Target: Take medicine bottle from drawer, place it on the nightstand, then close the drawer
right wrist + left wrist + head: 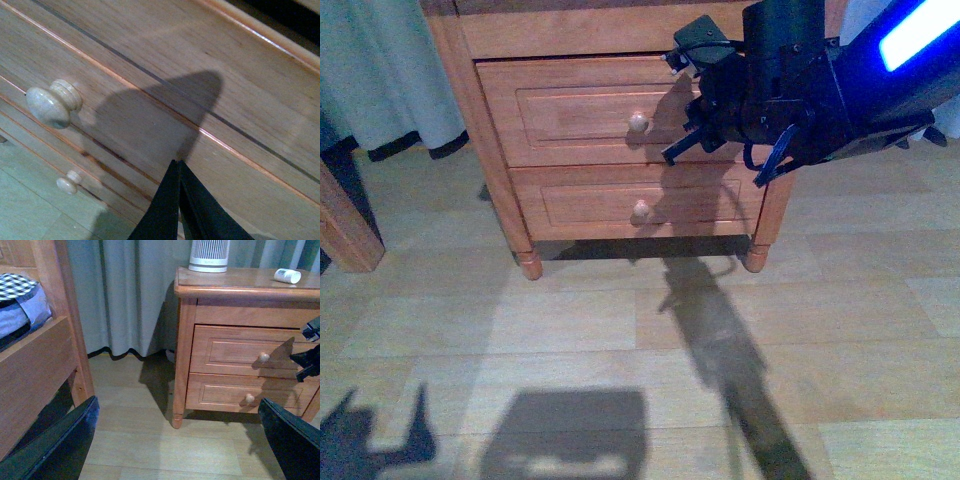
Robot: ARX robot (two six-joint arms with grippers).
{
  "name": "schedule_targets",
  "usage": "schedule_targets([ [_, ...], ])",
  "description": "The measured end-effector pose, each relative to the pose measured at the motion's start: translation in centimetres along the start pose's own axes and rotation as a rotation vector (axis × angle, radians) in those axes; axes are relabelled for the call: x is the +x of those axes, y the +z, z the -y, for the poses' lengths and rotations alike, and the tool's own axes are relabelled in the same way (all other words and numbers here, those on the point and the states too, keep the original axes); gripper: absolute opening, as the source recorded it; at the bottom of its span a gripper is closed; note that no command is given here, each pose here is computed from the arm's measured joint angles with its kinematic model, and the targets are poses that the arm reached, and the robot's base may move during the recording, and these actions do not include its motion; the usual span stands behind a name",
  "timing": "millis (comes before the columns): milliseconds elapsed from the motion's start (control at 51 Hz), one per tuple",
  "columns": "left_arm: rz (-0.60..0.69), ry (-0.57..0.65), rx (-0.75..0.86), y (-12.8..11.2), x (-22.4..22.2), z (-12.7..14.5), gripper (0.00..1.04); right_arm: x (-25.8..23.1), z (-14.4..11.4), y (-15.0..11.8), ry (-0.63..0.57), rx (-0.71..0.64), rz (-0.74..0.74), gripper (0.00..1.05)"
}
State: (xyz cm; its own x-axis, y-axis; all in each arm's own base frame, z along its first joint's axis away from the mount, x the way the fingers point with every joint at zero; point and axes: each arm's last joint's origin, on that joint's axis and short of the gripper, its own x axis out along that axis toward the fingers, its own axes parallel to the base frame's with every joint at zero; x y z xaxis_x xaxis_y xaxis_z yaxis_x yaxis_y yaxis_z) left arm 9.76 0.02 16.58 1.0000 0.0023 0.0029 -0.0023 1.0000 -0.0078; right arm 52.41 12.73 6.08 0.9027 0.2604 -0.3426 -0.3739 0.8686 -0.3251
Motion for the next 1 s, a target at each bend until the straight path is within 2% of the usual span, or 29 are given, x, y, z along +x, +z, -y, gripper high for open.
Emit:
schedule_targets([
  [294, 0.000, 0.000, 0.000, 0.0, 0.0, 0.0, 0.98, -0.2, 0.4, -0.4, -0.005, 0.029, 0.004, 0.03],
  [490, 0.000, 0.000, 0.000, 0.0, 0.0, 0.0, 0.98, -2.6, 1.6, -0.6, -0.058, 0.166, -0.024, 0.03],
  [706, 0.000, 0.000, 0.000, 0.0, 0.0, 0.0, 0.98, -11.2, 1.7, 1.3, -0.033, 0.442, -0.010, 0.03],
  [843, 0.000, 0.000, 0.000, 0.0, 0.0, 0.0, 0.98, -16.6, 2.7, 2.7, -0.034, 0.529, 0.006, 0.03],
  [1000, 0.000, 0.000, 0.000, 0.0, 0.0, 0.0, 0.98, -23.9, 5.0, 5.3, -0.055, 0.594, 0.097, 0.03],
])
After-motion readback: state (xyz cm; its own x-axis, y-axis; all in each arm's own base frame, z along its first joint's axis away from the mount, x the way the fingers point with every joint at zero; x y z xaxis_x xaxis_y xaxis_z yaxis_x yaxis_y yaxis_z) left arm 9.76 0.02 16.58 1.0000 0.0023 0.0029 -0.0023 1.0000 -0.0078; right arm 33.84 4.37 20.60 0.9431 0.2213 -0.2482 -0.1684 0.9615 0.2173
